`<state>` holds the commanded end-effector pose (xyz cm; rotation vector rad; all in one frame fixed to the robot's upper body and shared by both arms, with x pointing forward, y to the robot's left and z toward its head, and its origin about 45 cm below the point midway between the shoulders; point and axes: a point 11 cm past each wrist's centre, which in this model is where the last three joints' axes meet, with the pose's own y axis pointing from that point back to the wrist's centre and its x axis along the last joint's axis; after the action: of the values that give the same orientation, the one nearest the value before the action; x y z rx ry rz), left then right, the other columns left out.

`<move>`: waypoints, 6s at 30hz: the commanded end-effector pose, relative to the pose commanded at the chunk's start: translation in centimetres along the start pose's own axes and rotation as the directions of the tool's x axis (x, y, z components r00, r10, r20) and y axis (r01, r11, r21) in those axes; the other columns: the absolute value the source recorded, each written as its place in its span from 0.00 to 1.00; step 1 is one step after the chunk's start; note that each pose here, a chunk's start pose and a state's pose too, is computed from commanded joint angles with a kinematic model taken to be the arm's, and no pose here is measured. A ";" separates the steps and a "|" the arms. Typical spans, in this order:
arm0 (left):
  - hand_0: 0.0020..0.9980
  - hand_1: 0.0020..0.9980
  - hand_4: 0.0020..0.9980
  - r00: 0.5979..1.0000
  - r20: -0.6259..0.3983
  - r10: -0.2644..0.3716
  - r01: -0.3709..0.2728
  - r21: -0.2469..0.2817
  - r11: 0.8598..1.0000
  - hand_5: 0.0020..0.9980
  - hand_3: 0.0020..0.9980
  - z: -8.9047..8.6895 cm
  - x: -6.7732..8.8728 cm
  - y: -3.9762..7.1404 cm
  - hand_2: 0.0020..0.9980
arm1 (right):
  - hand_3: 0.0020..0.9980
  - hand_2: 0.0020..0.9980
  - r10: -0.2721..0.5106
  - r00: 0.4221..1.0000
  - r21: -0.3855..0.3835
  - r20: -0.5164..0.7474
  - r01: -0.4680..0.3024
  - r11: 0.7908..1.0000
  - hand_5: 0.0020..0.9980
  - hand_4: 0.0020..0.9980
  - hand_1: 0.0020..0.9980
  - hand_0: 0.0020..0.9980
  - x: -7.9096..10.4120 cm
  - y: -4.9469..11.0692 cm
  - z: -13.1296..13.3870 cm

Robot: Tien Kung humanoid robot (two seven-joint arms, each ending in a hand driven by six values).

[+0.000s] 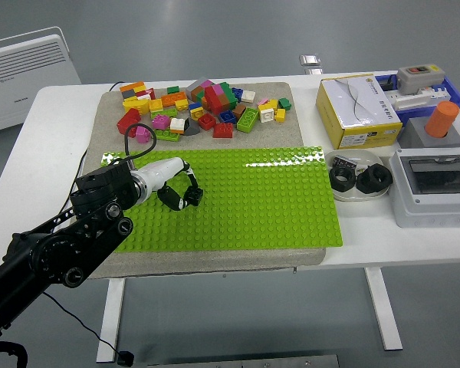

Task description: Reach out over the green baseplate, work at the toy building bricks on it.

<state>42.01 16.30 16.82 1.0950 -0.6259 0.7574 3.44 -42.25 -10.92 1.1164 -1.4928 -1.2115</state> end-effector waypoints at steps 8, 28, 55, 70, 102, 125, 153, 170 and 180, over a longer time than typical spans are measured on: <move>1.00 1.00 0.54 0.999 -0.032 0.035 -0.035 0.010 0.999 0.00 0.59 -0.5 0.3 -0.3 1.00 | 0.86 0.82 -0.001 1.000 -0.001 -0.001 0.001 1.000 1.00 0.84 0.69 0.69 -0.1 0.0 0.1; 1.00 1.00 0.62 0.996 -0.067 0.066 -0.063 0.045 0.997 0.00 0.73 -1.7 0.3 -0.7 1.00 | 0.86 0.82 -0.004 1.000 -0.003 -0.001 0.004 1.000 1.00 0.84 0.69 0.69 -0.3 -0.1 0.2; 1.00 1.00 0.75 0.998 -0.027 0.059 -0.059 0.000 0.998 0.00 0.82 -0.4 1.3 1.0 1.00 | 0.86 0.82 -0.001 1.000 -0.001 0.001 0.001 1.000 1.00 0.85 0.69 0.69 -0.1 0.0 0.2; 1.00 1.00 0.77 0.996 0.066 0.055 -0.057 0.022 0.998 0.00 0.79 -2.4 0.4 2.0 1.00 | 0.86 0.82 0.003 1.000 0.000 0.002 -0.003 1.000 1.00 0.85 0.69 0.70 0.0 0.0 0.2; 1.00 1.00 0.81 0.996 0.080 0.045 -0.045 0.008 0.999 0.00 0.76 -1.5 -0.6 2.9 1.00 | 0.86 0.82 0.010 1.000 0.001 0.001 -0.010 1.000 1.00 0.85 0.69 0.70 0.3 0.0 0.2; 1.00 1.00 0.75 0.996 0.053 0.067 -0.068 0.018 0.998 0.01 0.69 -1.4 -0.4 2.8 1.00 | 0.86 0.82 0.010 1.000 0.002 0.006 -0.010 1.000 1.00 0.85 0.69 0.70 0.2 0.0 0.2; 1.00 1.00 0.71 0.994 0.051 0.095 -0.093 -0.028 0.995 0.01 0.66 -0.3 -0.4 3.5 1.00 | 0.86 0.82 0.011 1.000 0.002 0.005 -0.011 1.000 1.00 0.85 0.69 0.70 0.1 0.0 0.3; 1.00 1.00 0.69 0.998 0.020 0.060 -0.059 -0.015 0.998 0.00 0.65 -1.0 -1.9 2.3 1.00 | 0.86 0.82 0.008 1.000 0.001 0.003 -0.008 1.000 1.00 0.85 0.68 0.70 -0.1 -0.1 0.2; 1.00 1.00 0.68 0.998 0.021 0.068 -0.067 -0.008 0.998 0.00 0.64 -1.1 -2.2 2.0 1.00 | 0.86 0.82 0.006 1.000 -0.002 0.001 -0.006 1.000 1.00 0.85 0.68 0.70 -0.2 -0.1 0.4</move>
<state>39.23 17.38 15.84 1.0804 -0.6858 0.8020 3.13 -41.95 -11.09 1.1092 -1.4947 -1.2091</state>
